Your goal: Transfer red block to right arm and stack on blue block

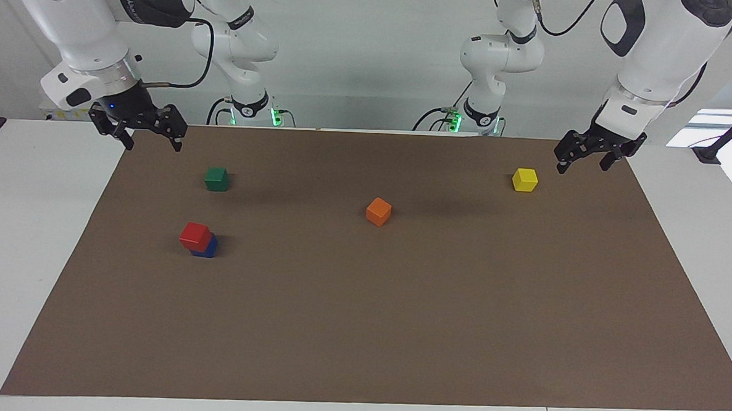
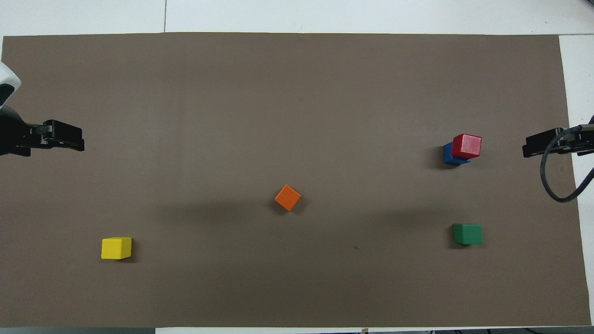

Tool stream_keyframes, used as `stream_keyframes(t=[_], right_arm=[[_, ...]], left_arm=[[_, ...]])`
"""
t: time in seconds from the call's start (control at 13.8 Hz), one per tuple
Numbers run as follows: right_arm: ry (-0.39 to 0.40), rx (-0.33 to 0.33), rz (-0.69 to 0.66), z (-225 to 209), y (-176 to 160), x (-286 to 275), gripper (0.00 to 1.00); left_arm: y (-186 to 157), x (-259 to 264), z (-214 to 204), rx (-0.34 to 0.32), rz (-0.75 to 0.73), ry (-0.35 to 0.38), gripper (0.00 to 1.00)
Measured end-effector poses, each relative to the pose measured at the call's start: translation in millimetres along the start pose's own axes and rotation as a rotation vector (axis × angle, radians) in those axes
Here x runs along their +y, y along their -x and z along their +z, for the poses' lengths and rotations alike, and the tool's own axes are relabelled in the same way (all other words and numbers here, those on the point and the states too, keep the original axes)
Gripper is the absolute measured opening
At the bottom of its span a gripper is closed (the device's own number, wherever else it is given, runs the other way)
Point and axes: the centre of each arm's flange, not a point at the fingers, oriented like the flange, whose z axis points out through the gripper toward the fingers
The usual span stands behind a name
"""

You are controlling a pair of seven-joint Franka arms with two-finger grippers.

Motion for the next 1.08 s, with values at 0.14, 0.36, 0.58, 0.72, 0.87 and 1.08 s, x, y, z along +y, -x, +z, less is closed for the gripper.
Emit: stream_keyframes(t=[0.14,0.36,0.58,0.72,0.87,1.08], right_arm=[[0.0,0.0,-0.001,0.1,0.0,-0.3,1.0],[0.0,-0.004,-0.002,2.1,0.0,-2.3,1.0],[0.0,-0.006,0.004,3.0,-0.1,-5.7,1.0],[0.001,0.003,0.009,4.3,-1.4,-5.8,1.0],[0.001,0.014,0.009,8.8,-2.7,-6.0,1.0],[0.001,0.009,0.009,12.4,-1.6,-6.2,1.0]], left_arm=[[0.0,0.0,0.0,0.0,0.0,0.0,1.0],[0.0,0.0,0.0,0.0,0.0,0.0,1.0],[0.0,0.0,0.0,0.0,0.0,0.0,1.0],[0.0,0.0,0.0,0.0,0.0,0.0,1.0],[0.0,0.0,0.0,0.0,0.0,0.0,1.0],[0.0,0.0,0.0,0.0,0.0,0.0,1.0]])
